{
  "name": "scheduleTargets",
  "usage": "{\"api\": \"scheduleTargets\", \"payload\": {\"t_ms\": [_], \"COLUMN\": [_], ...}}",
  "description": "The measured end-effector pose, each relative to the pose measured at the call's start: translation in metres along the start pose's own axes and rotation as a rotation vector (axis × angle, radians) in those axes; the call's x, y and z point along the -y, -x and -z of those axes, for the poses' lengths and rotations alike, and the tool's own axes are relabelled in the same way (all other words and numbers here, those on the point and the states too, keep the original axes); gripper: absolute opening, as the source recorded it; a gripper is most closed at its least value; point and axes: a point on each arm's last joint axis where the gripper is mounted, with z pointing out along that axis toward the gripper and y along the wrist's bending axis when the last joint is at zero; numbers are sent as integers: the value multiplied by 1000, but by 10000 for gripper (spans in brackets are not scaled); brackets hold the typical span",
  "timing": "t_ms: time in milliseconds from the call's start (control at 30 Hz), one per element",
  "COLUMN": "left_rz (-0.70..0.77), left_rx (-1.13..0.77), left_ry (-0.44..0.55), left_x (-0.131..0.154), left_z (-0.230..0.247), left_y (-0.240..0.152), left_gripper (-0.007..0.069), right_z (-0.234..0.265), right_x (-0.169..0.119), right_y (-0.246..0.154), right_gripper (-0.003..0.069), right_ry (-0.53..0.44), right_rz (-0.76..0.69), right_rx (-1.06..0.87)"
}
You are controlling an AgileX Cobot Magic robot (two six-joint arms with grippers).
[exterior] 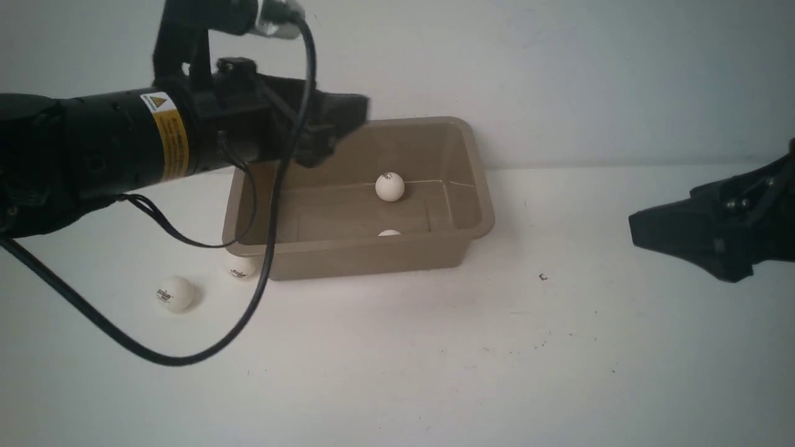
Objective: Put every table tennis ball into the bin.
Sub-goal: Use the left arm to clamp the table tennis ball closest to it
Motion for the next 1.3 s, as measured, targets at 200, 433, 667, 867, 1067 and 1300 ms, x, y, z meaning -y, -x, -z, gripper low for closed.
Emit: {"api": "scheduleTargets", "payload": {"t_ms": [200,433,667,867,1067,1300], "left_rz": [-208,-431,-614,-594,-476,-387], "left_rx": [-48,-101,-239,-422,-617,-803], "left_ry": [351,649,908,999,909,668], "left_x": [-32,-55,-73,-80,-76,-62], "left_z": [6,19,36,47,49,45], "left_y": [-1,4,5,-6,-26,-48], "left_gripper": [499,499,499,478,437,436], "right_z": [0,0,0,0,0,0], "right_x": [0,0,0,0,0,0], "right_y": [0,0,0,0,0,0], "right_gripper": [588,588,588,588,588,588], "right_ry": [0,0,0,0,0,1], "right_rz": [0,-2,-3,-3,-3,-3], "right_rx": [0,0,0,0,0,-1]}}
